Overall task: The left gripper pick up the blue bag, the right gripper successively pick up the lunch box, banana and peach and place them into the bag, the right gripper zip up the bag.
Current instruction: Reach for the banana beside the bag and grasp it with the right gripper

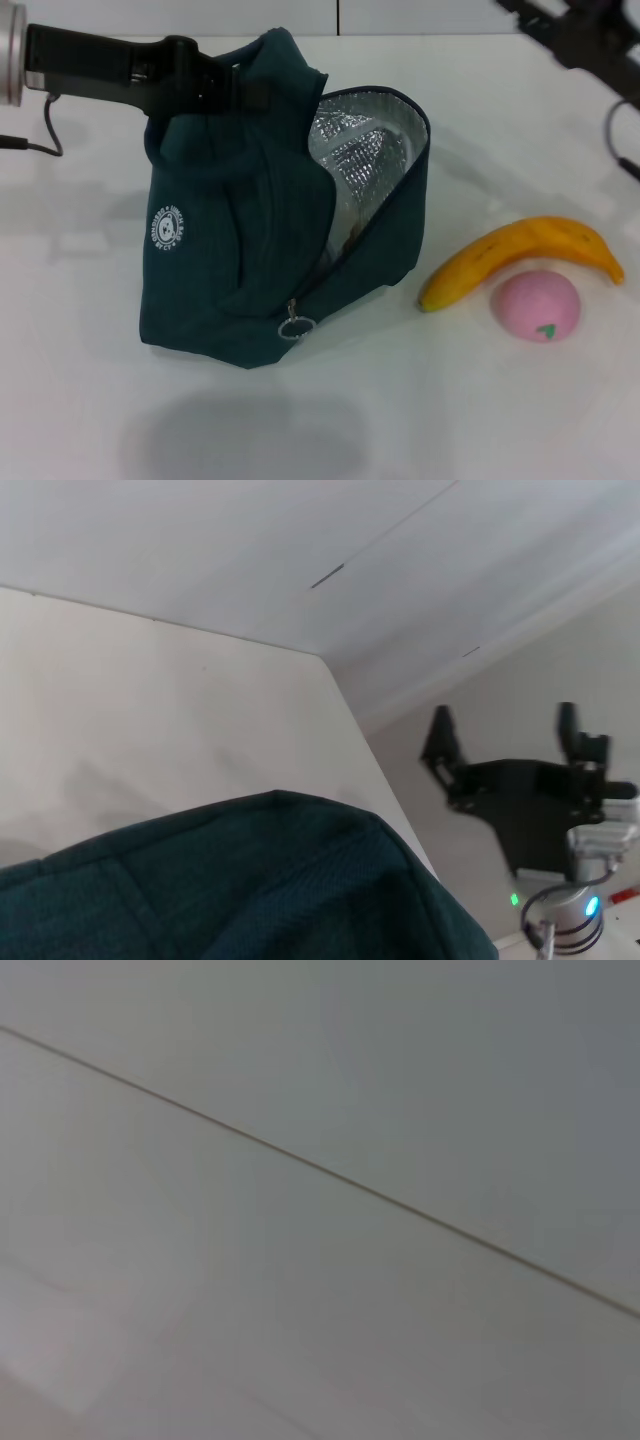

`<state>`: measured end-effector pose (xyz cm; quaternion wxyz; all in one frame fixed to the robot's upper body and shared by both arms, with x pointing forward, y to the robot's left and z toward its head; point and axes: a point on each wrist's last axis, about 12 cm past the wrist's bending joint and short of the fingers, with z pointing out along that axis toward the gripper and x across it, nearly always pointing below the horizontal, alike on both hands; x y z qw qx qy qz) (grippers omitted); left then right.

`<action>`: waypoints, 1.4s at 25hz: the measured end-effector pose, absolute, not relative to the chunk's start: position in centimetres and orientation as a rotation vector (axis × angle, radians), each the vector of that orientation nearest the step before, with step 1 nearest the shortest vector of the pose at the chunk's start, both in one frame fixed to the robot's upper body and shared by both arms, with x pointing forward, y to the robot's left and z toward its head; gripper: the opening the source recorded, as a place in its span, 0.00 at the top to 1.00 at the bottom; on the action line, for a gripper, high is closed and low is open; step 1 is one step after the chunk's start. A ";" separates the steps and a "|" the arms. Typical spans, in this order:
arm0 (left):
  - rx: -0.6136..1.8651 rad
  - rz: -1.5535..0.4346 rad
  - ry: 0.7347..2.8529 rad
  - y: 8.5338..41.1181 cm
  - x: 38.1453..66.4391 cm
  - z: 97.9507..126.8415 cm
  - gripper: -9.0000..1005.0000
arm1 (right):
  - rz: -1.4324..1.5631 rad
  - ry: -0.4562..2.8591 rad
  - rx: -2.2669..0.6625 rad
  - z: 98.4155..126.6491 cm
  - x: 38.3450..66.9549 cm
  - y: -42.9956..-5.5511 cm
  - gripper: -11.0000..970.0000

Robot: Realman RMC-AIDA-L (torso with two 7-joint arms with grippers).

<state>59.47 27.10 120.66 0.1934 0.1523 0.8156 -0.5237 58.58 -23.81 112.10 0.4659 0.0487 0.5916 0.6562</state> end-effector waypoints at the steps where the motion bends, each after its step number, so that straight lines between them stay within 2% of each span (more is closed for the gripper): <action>1: 0.425 -1.469 2.289 27.1 59.4 120.6 0.95 | 1.578 1.442 0.076 112.4 58.6 -24.5 0.29; 6: 0.413 -1.468 2.292 27.6 59.2 120.3 0.95 | 1.401 1.501 -0.208 114.1 59.1 -27.3 0.19; 10: 0.409 -1.474 2.281 27.7 59.1 120.2 0.95 | 1.270 1.690 -0.447 115.7 60.5 -27.8 0.10; 16: 0.408 -1.476 2.280 27.6 59.0 120.2 0.95 | 1.026 1.877 -0.727 119.6 62.4 -28.3 0.10; 23: 0.405 -1.477 2.279 27.7 59.0 120.1 0.95 | 0.808 1.985 -1.092 123.9 63.1 -27.9 0.11; 30: 0.406 -1.481 2.278 27.5 59.0 120.0 0.95 | 0.594 2.066 -1.415 126.4 63.3 -26.3 0.12; 35: 0.400 -1.478 2.274 27.5 59.0 120.0 0.95 | 0.491 2.041 -1.663 126.5 62.6 -24.6 0.13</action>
